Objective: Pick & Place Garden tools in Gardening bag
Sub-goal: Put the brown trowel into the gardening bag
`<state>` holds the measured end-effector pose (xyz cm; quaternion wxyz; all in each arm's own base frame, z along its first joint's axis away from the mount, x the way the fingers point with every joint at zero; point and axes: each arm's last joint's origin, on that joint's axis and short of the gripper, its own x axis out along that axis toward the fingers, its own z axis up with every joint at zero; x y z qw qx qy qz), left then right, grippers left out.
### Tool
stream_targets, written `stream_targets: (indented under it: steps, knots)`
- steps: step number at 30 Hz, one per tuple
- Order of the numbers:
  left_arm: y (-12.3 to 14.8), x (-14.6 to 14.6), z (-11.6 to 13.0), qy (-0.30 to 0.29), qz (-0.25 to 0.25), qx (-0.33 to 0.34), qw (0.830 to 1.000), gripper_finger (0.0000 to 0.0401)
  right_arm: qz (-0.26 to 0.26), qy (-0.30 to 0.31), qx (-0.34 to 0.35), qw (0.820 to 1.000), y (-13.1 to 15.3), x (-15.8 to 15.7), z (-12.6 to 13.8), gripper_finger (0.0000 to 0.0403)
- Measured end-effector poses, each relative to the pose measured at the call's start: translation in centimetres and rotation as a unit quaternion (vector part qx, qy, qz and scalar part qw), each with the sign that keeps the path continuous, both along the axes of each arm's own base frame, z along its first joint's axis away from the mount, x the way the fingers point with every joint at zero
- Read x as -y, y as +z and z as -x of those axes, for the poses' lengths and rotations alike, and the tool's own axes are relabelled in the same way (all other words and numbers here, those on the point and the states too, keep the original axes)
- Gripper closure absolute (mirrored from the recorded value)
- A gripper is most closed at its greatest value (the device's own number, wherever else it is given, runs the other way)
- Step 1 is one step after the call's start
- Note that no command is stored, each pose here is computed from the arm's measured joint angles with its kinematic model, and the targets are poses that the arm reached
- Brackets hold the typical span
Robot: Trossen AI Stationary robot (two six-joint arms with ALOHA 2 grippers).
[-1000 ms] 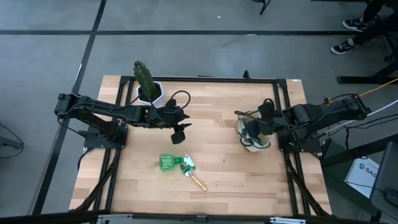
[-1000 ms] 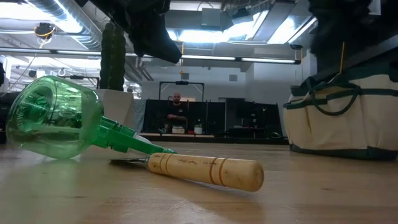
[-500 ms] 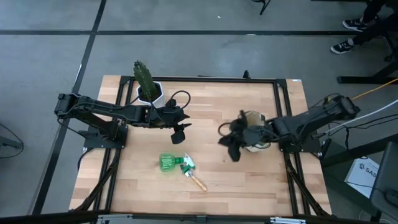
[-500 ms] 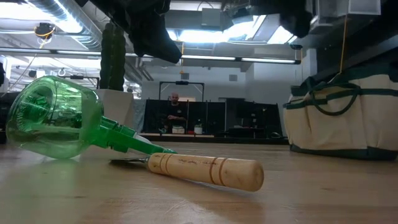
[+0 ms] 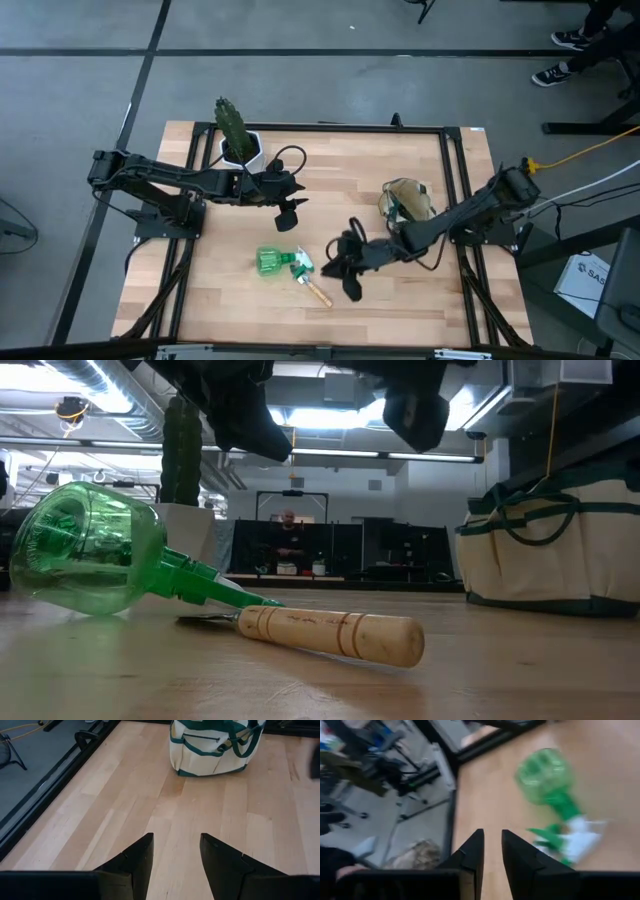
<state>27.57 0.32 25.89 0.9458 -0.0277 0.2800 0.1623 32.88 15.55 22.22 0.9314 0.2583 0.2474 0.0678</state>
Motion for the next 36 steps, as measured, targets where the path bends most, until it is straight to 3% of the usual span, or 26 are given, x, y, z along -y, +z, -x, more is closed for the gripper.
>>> stream_targets:
  steps: [3,9,12,18,24,36]
  knots:
    - [0.0,0.0,0.0,0.000,0.000,0.000,1.000,0.0244,-0.012,0.018,0.016,1.000,-1.4,-1.9,-0.4,0.0327]
    - [0.0,0.0,0.0,0.000,0.000,0.000,1.000,0.0244,-0.018,0.040,-0.028,0.999,-3.1,-5.5,-1.2,0.0275]
    - [0.0,0.0,0.0,0.000,0.000,0.000,1.000,0.0244,-0.009,0.048,-0.031,0.998,-3.5,-7.1,-2.1,0.0234]
    - [0.0,0.0,0.0,0.000,0.000,0.000,1.000,0.0244,0.046,0.009,-0.072,0.996,-4.6,-8.4,-3.4,0.0176]
    - [0.0,0.0,0.0,0.000,0.000,0.000,1.000,0.0244,0.088,-0.016,-0.142,0.986,-6.7,-8.6,-3.7,0.0174]
    - [0.0,0.0,0.0,0.000,0.000,0.001,1.000,0.0244,0.139,-0.053,-0.184,0.972,-9.5,-7.3,-4.2,0.0177]
